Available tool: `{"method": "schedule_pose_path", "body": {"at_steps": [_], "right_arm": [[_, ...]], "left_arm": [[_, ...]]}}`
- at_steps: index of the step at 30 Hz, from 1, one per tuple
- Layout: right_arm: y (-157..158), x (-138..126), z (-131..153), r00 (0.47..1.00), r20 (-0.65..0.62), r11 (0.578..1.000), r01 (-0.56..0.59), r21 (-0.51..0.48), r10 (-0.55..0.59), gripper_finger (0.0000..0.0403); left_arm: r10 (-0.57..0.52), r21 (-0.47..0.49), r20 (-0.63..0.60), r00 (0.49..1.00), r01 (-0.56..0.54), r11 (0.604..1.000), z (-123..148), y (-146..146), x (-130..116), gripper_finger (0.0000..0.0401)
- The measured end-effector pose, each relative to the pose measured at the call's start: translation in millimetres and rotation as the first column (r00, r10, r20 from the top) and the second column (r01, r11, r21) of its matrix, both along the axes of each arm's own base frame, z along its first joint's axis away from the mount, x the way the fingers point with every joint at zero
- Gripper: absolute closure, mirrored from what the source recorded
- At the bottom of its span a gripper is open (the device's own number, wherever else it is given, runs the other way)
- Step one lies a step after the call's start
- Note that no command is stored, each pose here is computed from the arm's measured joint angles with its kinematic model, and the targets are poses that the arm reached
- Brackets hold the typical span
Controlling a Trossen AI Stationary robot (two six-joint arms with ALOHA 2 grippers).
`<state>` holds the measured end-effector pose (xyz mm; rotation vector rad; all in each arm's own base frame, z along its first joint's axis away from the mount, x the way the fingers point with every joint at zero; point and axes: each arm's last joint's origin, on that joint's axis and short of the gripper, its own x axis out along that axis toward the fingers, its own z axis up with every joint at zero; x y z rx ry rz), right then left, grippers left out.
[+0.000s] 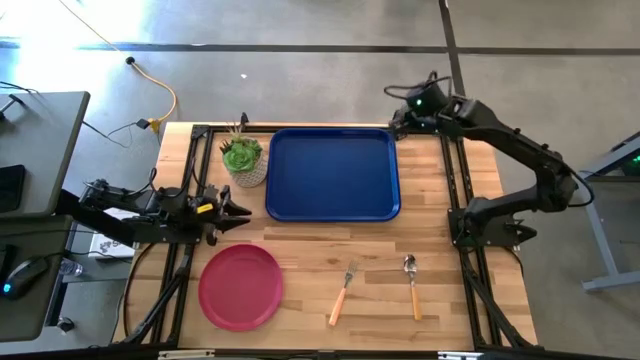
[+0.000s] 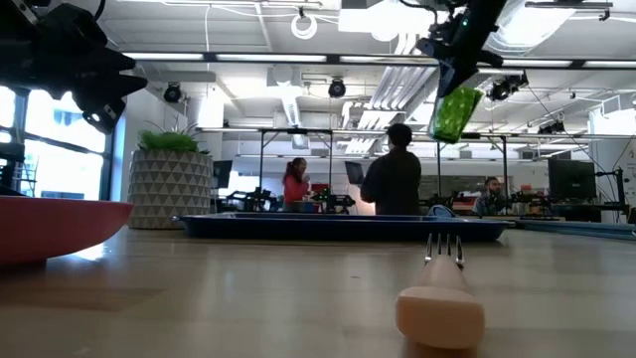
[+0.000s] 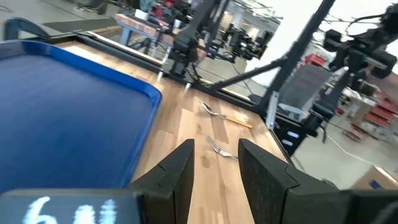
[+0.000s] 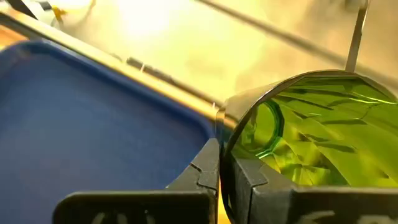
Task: Pick and place plate/cup/fork/spoon on tray
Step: Put the green cup on the top right of the blue serving tray
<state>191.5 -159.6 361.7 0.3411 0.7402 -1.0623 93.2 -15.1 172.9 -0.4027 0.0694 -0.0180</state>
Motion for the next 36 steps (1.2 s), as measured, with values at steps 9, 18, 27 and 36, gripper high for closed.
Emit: {"method": "schedule_pose_path", "body": {"at_steps": [9, 18, 27, 36], "right_arm": [[-26, 5, 10, 0.981, -0.062, 0.977, -0.191, -0.098, 0.186, 0.0402], [-55, 35, -22, 0.95, -0.148, 0.961, -0.271, 0.048, 0.275, 0.0402], [-72, 55, -67, 0.951, -0.209, 0.948, -0.169, 0.269, 0.229, 0.0402], [-64, 86, -100, 0.937, -0.221, 0.915, -0.179, 0.361, 0.27, 0.0402]], "left_arm": [[0.043, 0.002, 0.001, 0.999, -0.043, 0.999, 0, 1, 0, 0.0288], [0.043, 0.001, 0.002, 0.999, -0.043, 0.999, 0, 1, 0, 0.0288], [0.043, 0.0, 0.001, 0.999, -0.043, 0.999, 0, 1, 0, 0.0288], [0.043, 0.001, 0.001, 0.999, -0.043, 0.999, 0, 1, 0, 0.0288]]}}
